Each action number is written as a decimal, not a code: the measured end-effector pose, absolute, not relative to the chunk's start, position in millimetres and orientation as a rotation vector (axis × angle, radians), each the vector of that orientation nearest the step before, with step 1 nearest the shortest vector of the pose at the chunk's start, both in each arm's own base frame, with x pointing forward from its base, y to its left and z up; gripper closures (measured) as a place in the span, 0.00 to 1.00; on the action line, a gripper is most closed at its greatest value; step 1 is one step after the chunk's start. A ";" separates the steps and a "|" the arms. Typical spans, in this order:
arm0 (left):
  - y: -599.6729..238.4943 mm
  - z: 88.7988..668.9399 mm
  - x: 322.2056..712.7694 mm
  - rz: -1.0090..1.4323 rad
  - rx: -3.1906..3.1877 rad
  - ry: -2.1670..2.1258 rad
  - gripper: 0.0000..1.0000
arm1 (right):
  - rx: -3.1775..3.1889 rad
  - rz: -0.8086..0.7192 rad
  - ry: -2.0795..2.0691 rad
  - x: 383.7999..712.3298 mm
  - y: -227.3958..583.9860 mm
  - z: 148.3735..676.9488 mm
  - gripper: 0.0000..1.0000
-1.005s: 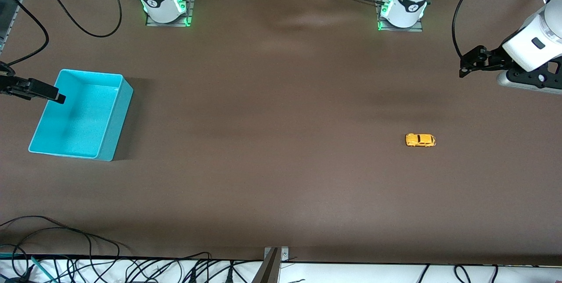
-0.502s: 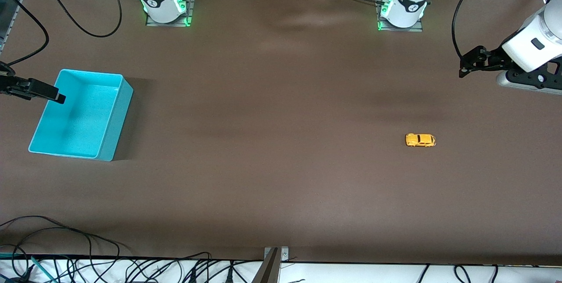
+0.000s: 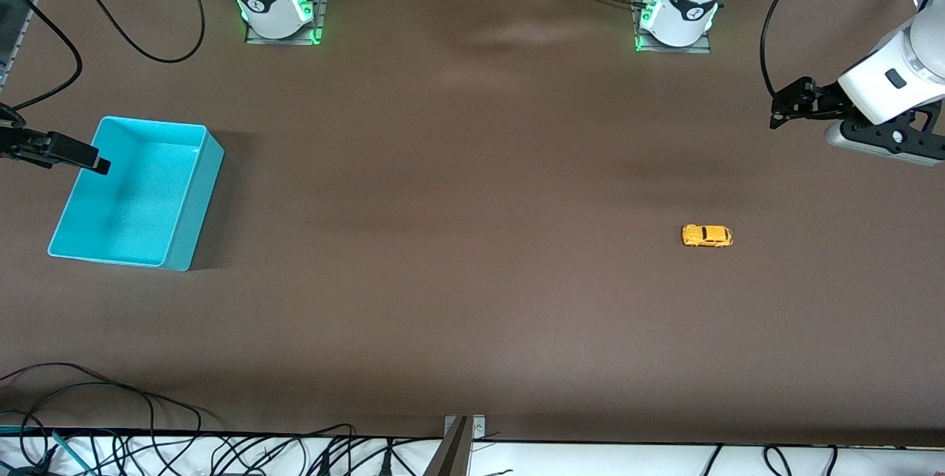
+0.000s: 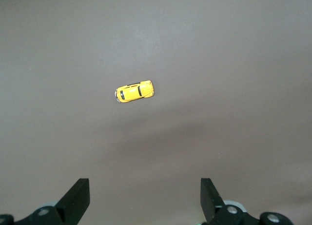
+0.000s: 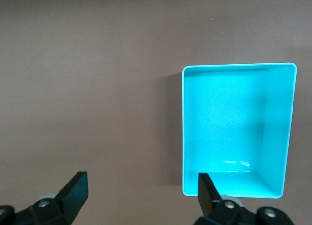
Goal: Wind up and store yellow beetle car
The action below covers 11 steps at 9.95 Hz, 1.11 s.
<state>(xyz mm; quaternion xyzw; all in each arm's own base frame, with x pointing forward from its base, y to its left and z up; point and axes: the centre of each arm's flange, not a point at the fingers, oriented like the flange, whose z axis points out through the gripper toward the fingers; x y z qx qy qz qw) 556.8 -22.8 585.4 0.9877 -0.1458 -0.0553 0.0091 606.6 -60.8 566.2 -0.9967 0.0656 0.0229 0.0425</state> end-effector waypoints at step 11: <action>-10.7 428.7 611.9 -0.079 2.724 -1.589 0.00 | -3.049 0.071 0.201 606.5 -61.2 565.9 0.00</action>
